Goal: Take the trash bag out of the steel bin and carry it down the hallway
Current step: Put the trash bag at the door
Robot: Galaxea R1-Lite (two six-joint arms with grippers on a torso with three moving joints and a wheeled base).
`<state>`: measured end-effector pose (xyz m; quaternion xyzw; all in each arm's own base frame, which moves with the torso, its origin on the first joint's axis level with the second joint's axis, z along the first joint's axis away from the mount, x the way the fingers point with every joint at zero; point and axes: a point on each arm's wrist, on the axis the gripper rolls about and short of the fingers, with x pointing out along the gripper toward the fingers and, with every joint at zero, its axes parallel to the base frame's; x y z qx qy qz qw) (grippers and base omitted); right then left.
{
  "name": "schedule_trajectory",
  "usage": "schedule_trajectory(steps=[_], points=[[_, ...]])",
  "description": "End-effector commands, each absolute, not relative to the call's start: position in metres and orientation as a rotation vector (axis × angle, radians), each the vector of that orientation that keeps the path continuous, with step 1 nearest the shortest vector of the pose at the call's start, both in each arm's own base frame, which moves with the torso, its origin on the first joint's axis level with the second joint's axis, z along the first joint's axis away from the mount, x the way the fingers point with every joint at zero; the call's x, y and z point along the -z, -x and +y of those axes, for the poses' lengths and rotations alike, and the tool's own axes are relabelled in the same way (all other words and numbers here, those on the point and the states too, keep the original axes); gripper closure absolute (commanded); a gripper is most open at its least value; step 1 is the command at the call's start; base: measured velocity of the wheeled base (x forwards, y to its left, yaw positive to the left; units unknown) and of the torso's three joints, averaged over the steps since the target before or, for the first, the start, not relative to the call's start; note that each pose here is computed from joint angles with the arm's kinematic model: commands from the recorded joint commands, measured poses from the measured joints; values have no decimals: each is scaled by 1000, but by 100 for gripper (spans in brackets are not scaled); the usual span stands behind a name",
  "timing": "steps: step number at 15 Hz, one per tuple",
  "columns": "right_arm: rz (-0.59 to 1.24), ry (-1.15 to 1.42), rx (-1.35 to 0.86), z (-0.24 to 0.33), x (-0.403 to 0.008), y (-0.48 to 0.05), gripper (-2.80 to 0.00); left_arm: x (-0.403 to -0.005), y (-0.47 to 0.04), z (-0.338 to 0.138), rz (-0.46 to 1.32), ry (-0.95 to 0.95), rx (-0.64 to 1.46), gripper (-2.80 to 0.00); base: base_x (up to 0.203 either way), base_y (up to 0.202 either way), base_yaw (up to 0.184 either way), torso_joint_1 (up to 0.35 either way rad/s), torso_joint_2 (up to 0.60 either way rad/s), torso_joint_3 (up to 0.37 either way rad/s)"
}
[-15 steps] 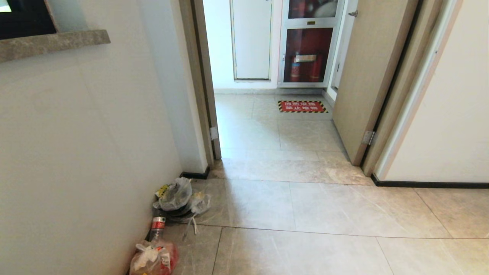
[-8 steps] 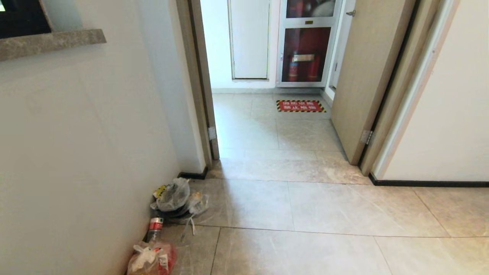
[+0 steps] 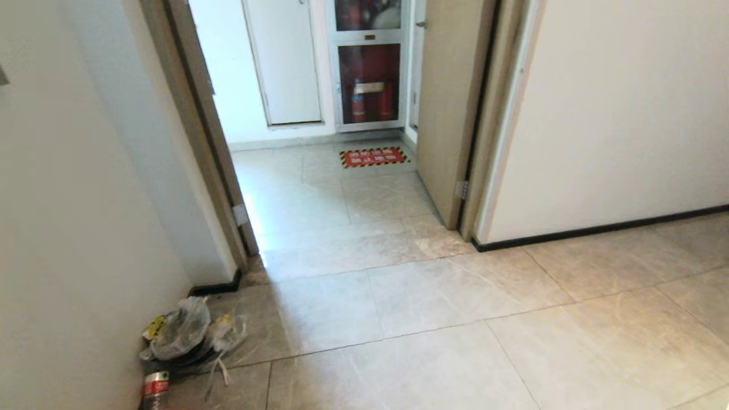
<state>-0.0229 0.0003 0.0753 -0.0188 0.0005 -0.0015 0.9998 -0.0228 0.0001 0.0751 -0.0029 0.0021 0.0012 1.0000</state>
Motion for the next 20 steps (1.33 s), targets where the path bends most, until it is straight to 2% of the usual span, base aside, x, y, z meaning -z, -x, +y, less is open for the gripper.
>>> schedule_trajectory(steps=[1,17,20], points=[[0,38,3,0,-75,23,0,-75,23,0,6,6,-3,0,0,9,-171,-1,1,2],[0,38,2,0,-75,23,0,-75,23,0,5,6,-3,0,1,9,-172,1,1,2],[0,39,2,0,-75,23,0,-75,23,0,5,7,-3,0,-1,4,-81,4,2,2]])
